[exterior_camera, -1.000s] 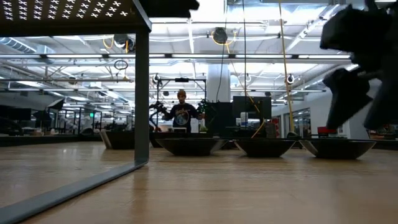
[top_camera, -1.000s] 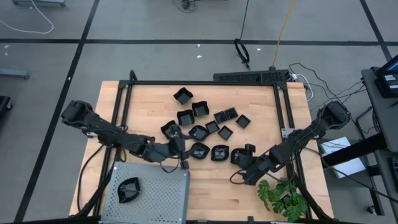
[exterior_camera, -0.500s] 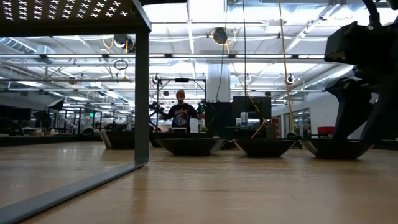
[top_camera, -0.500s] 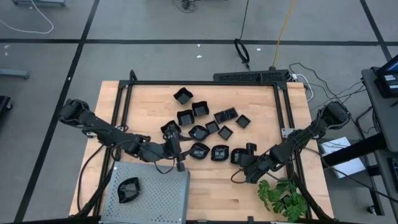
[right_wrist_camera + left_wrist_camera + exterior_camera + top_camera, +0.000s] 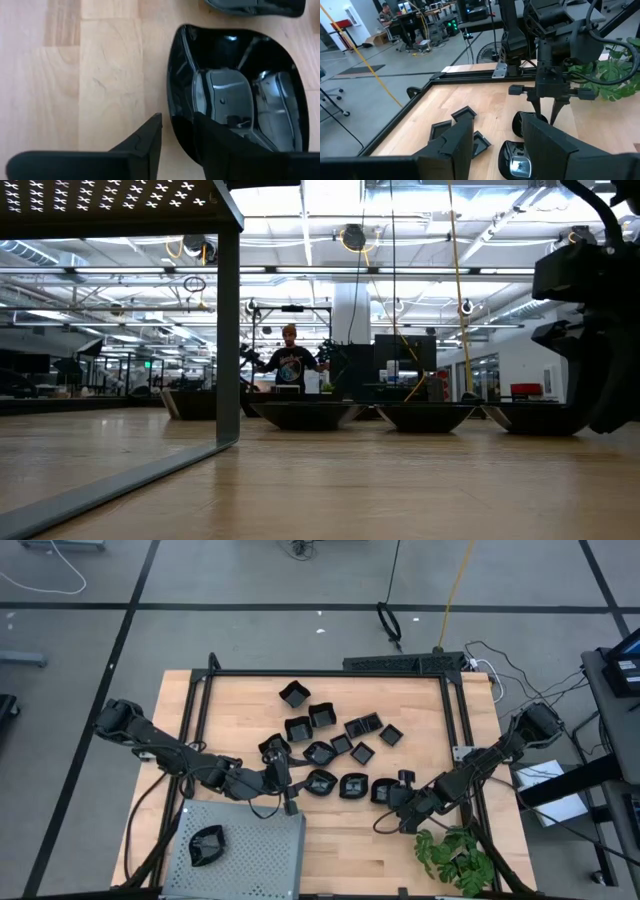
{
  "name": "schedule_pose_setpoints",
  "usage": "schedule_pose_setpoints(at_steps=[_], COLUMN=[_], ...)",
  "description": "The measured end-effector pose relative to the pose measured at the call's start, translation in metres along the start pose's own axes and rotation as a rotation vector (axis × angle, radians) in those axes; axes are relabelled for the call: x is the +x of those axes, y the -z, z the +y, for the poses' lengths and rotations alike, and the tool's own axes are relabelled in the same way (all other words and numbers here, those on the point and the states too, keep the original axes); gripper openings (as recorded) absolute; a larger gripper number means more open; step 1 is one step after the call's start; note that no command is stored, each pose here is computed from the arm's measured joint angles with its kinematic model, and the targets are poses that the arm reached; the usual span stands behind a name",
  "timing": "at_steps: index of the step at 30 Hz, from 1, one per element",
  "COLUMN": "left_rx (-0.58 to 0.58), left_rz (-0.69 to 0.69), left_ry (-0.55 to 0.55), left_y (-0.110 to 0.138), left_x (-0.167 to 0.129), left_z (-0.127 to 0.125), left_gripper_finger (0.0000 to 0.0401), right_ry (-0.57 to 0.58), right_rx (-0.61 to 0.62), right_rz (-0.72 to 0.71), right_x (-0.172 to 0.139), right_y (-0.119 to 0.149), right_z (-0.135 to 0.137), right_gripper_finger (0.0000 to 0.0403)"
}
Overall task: Pick & Place Mini shaped plates
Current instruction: Stack the leaf-shaped plate on top of the other leaf-shaped plate on the shelf
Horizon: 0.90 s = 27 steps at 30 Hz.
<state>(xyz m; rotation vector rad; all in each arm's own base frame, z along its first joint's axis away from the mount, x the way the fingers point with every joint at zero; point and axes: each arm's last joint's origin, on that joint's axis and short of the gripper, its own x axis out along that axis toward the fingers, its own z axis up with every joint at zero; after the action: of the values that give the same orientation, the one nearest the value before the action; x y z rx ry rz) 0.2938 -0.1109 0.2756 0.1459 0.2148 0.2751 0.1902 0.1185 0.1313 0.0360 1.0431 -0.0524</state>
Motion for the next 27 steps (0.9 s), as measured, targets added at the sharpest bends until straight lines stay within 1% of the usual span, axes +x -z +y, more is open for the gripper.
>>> schedule_pose_setpoints(at_steps=[5,12,16,20,24,27], left_rx=[0.004,0.003,0.0,-0.019,-0.018,-0.027], left_rz=[0.0,0.0,0.0,0.0,0.0,-0.009], left_ry=[0.0,0.0,0.001,0.001,0.007,0.073], left_y=[0.0,0.0,0.0,0.0,0.0,-0.001], left_x=[0.0,0.0,0.0,0.0,0.0,0.0], left_z=[0.0,0.0,0.0,0.0,0.0,-0.002], left_gripper_finger=[0.017,0.017,0.017,0.017,0.017,0.017], right_ry=[-0.013,-0.035,-0.032,-0.047,-0.1,-0.13], right_rx=[0.004,-0.099,-0.12,-0.192,-0.274,-0.335], right_rz=[-0.019,-0.055,-0.057,-0.091,-0.227,-0.339], right_x=[0.0,0.0,0.0,-0.001,-0.003,-0.007], right_y=[-0.002,-0.005,-0.006,-0.009,-0.021,-0.03], right_z=[0.001,0.004,0.004,0.006,0.013,0.018], right_gripper_finger=[0.0069,0.0008,0.0006,0.0001,0.0001,0.0001])
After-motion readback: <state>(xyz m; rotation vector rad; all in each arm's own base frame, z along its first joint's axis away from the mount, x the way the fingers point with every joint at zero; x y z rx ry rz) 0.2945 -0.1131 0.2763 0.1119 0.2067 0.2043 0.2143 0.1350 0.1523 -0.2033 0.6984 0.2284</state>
